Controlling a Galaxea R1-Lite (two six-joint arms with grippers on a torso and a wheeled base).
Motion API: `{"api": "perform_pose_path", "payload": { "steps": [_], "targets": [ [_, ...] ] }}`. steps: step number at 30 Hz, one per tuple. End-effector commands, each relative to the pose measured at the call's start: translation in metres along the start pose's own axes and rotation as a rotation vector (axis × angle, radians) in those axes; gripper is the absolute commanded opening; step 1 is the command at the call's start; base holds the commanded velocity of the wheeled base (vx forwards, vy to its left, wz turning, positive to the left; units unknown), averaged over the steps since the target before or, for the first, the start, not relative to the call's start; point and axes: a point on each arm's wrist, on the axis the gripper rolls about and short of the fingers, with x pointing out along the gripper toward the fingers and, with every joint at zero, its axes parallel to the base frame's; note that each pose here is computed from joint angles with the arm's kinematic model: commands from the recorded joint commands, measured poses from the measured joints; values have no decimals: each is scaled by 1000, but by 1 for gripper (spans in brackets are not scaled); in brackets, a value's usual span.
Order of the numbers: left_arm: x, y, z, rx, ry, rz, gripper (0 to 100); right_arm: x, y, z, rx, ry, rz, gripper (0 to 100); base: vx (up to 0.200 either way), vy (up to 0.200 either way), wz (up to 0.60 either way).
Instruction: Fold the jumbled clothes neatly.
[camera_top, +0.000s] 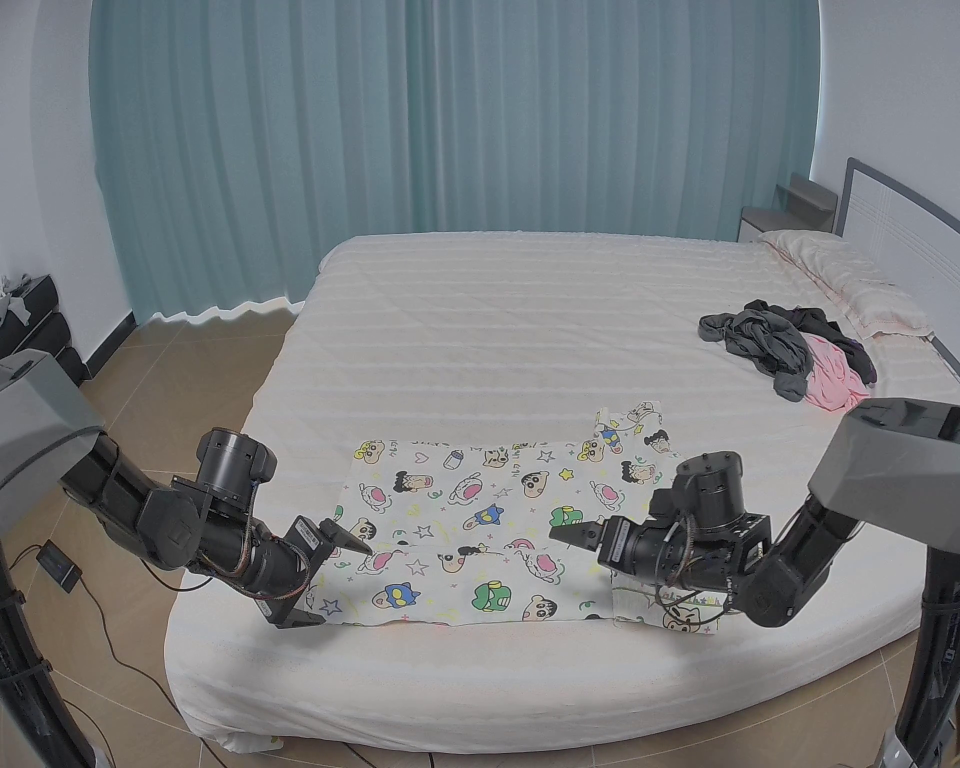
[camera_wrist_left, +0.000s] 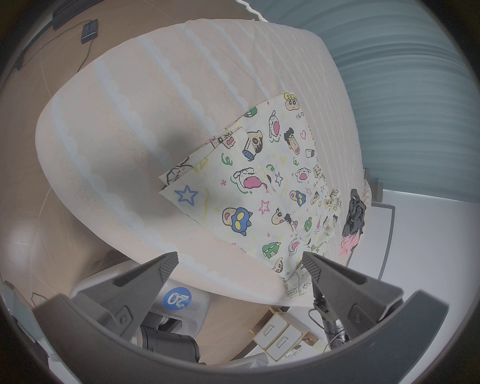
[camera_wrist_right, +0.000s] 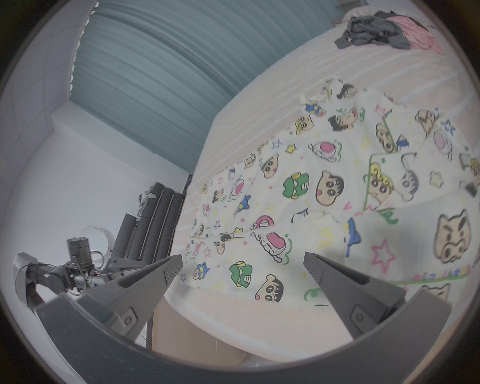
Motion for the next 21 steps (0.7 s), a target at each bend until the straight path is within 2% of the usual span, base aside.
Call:
{"api": "perform_pose_path", "payload": {
  "steps": [1,5,7,11,12,19,21],
  "targets": [
    [0,0,0,1,0,1,100,-49,-15,19,8,-56,-14,100,0,0,0],
    [0,0,0,1,0,1,100,-93,-72,18,3,-2,-75,100,0,0,0],
    [0,0,0,1,0,-1,100,-112,-101,19,-14,13,-78,100,0,0,0],
    [0,0,0,2,-1,-2,100,-130,-133,23,-13,26,2,100,0,0,0],
    [0,0,0,1,0,1,100,-133,-154,25,8,30,49,100,0,0,0],
    [0,0,-1,3,1,3,100,-112,-174,28,1,52,47,100,0,0,0],
    [1,1,-1,2,1,4,100,-105,-176,28,-23,61,53,100,0,0,0]
  ]
}}
